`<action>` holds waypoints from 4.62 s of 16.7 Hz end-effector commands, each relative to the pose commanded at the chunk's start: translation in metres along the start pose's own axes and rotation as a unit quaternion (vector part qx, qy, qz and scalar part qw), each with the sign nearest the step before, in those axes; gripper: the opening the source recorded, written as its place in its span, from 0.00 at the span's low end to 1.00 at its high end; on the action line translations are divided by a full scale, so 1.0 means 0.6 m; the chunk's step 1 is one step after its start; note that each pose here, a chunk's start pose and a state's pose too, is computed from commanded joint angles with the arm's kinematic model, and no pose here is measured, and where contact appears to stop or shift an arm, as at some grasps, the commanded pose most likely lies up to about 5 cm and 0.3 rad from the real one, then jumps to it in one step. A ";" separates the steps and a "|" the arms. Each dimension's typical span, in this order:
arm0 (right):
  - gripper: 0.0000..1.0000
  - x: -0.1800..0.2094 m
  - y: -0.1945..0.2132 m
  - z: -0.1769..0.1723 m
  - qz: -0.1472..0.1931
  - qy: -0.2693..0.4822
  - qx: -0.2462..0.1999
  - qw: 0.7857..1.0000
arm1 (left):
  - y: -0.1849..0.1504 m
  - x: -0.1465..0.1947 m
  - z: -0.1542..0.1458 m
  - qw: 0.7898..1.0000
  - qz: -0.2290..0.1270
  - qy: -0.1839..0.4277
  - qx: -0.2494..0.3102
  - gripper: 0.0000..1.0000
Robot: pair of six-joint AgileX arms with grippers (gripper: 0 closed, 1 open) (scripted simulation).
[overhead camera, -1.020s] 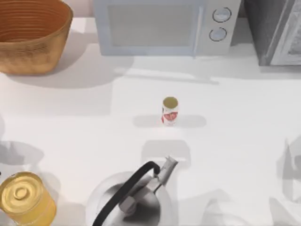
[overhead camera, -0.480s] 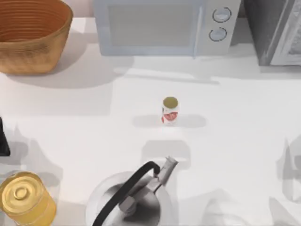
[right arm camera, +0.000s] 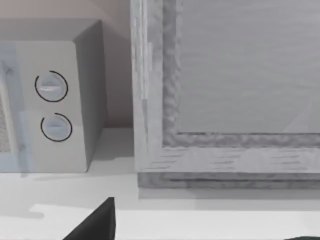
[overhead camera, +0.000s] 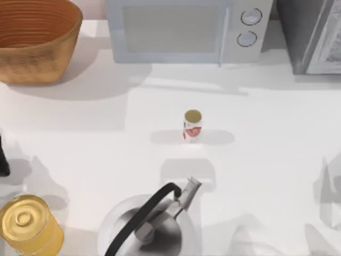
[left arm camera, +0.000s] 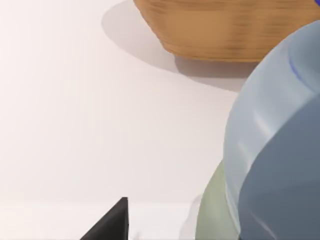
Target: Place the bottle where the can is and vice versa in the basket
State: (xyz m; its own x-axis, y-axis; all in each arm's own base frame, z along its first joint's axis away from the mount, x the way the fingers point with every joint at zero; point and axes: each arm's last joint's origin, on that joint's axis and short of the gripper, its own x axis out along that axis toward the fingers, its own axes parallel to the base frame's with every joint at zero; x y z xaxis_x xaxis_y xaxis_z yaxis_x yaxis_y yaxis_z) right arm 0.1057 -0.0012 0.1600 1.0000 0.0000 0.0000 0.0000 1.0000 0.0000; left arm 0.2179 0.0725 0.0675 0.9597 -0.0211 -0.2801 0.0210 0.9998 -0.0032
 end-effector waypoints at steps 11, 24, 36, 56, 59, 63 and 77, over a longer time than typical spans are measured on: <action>1.00 0.000 0.000 0.000 0.000 0.000 0.000 1.000 | 0.000 0.000 0.000 1.000 0.000 0.000 0.000 0.00; 1.00 0.000 0.000 0.000 0.000 0.000 0.000 1.000 | 0.015 0.028 0.025 1.000 0.018 -0.012 0.007 0.00; 1.00 0.000 0.000 0.000 0.000 0.000 0.000 1.000 | 0.035 0.172 0.387 0.998 0.062 -0.023 0.003 0.00; 1.00 0.000 0.000 0.000 0.000 0.000 0.000 1.000 | -0.066 0.275 0.441 1.000 -0.004 -0.001 0.003 0.00; 1.00 0.000 0.000 0.000 0.000 0.000 0.000 1.000 | -0.067 0.287 0.438 1.000 -0.004 -0.007 0.004 0.00; 1.00 0.000 0.000 0.000 0.000 0.000 0.000 1.000 | -0.067 0.287 0.438 1.000 -0.004 -0.007 0.004 0.15; 1.00 0.000 0.000 0.000 0.000 0.000 0.000 1.000 | -0.067 0.287 0.438 1.000 -0.004 -0.007 0.004 1.00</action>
State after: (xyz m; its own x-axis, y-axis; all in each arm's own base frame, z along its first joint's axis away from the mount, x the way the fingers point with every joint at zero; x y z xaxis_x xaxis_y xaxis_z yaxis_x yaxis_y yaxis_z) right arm 0.1057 -0.0012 0.1600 1.0000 0.0000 0.0000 0.0000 1.0000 0.0000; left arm 0.4557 0.0282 0.2717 0.9633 -0.0284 -0.2668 0.0300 0.9995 0.0021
